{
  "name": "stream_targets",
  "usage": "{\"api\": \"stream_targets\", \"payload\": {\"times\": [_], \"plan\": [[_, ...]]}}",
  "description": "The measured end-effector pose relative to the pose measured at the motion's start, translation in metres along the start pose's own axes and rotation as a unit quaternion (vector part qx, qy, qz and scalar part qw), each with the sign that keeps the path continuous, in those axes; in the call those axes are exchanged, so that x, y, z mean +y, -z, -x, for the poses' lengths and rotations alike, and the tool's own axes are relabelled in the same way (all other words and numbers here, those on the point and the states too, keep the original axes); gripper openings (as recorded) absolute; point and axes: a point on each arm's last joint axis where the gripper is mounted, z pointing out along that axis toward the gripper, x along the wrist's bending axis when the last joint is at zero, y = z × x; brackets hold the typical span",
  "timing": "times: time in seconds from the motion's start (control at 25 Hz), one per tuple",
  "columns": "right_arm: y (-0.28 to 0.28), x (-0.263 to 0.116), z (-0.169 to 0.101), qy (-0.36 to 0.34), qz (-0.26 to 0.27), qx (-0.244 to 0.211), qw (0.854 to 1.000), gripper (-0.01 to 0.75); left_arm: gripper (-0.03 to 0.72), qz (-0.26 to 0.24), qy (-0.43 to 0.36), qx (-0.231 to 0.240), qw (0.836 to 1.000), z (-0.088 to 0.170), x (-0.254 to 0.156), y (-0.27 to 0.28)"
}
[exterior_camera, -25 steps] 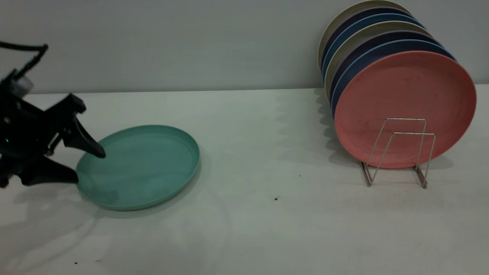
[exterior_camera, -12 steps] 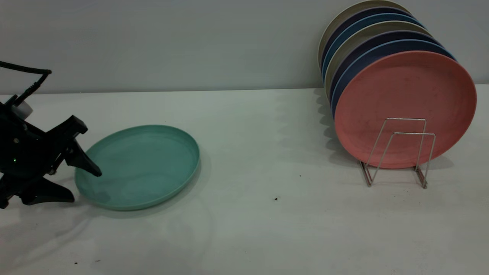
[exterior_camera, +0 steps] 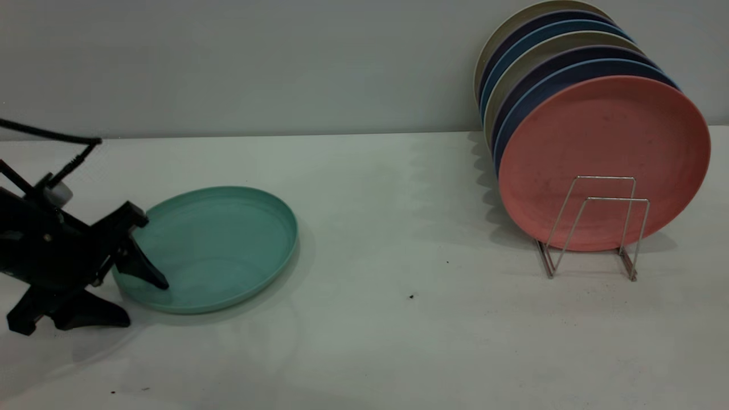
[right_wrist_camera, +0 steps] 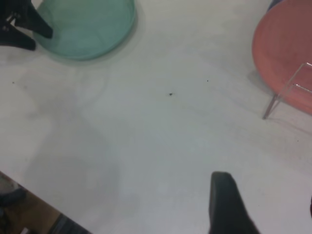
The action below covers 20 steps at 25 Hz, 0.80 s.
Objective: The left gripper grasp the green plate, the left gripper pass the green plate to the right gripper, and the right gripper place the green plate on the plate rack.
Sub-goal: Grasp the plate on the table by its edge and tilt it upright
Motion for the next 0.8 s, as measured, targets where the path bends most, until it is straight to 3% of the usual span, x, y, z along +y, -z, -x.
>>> {"api": "stream_targets", "payload": {"times": [0.16,0.28,0.56,0.8], "plan": [[0.0,0.0,0.0,0.0,0.0,0.0,1.0,0.425,0.549,0.004,-0.017,-0.009,1.0,0.0002,0.0008,-0.003],[0.0,0.0,0.0,0.0,0.0,0.0,1.0,0.425,0.468,0.01,-0.023,-0.018,1.0,0.0002,0.0013,-0.0057],[0.0,0.0001,-0.0002,-0.001,0.0,0.001,1.0,0.425,0.058,0.017,-0.035,-0.007,0.999,-0.0033,0.0027,-0.0094],[0.0003,0.0039,-0.0039,-0.038,0.02,0.022,0.999,0.425,0.025,0.018,-0.04,-0.012,0.999,-0.002,0.0032,-0.0091]]}}
